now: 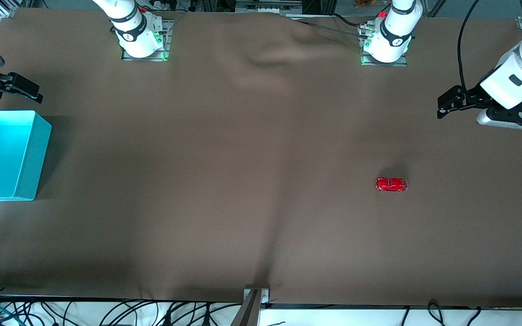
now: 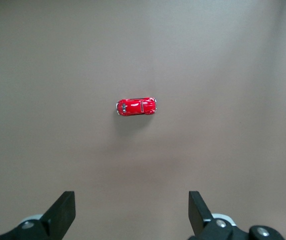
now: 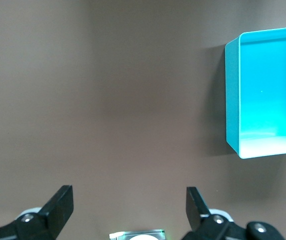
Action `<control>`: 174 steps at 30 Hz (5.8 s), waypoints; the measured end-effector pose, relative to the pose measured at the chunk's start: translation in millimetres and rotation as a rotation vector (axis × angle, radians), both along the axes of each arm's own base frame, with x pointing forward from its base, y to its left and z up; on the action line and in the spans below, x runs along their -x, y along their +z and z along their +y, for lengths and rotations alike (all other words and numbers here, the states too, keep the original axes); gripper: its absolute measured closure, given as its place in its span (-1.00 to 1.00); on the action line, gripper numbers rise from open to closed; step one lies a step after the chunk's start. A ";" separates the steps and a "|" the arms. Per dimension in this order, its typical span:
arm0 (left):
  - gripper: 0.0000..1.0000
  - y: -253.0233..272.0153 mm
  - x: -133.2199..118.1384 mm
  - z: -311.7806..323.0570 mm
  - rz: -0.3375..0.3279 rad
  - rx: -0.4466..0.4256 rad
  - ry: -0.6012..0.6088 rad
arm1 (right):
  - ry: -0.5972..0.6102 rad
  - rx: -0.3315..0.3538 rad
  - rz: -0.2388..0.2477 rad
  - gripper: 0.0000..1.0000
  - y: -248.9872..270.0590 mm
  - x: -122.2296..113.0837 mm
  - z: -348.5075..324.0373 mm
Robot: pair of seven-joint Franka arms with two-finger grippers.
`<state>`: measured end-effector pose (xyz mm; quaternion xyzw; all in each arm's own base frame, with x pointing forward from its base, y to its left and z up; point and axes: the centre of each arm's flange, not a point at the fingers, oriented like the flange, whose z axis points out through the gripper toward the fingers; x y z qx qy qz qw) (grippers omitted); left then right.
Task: Wind red beetle toy and store in blue box
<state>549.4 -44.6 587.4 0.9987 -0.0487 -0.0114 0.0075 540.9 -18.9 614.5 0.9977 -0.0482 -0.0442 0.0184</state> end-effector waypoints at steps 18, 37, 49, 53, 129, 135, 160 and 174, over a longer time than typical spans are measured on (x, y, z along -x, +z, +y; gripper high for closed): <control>-1.00 -0.3 -0.1 8.0 0.004 0.000 0.012 | 0.000 0.000 -0.003 -1.00 1.2 0.0 -0.6; -1.00 -49.1 1.3 2.0 0.034 -0.002 -0.022 | -0.002 0.000 -0.001 -1.00 0.8 -0.2 -1.2; -1.00 -99.4 2.1 -4.6 0.000 0.007 -0.351 | -0.002 0.000 0.000 -1.00 0.0 -0.5 -1.3; -1.00 -117.2 3.4 -3.9 0.004 0.011 -0.462 | -0.002 0.000 0.001 -1.00 -0.1 -0.5 -1.3; -0.41 -406.1 -38.7 -2.8 -0.062 -0.001 -1.478 | -0.005 -0.001 0.019 -1.00 -7.4 -2.0 -3.1; 0.10 -405.2 -39.7 -2.8 -0.065 -0.004 -1.482 | -0.006 -0.001 0.019 -1.00 -7.4 -2.0 -3.3; 0.10 -405.7 -41.1 23.3 -0.061 -0.007 -1.483 | -0.006 -0.001 0.020 -1.00 -7.8 -2.1 -3.5; 0.10 -405.7 -41.3 85.5 -0.058 -0.016 -1.510 | -0.006 -0.001 0.021 -1.00 -7.9 -2.1 -3.5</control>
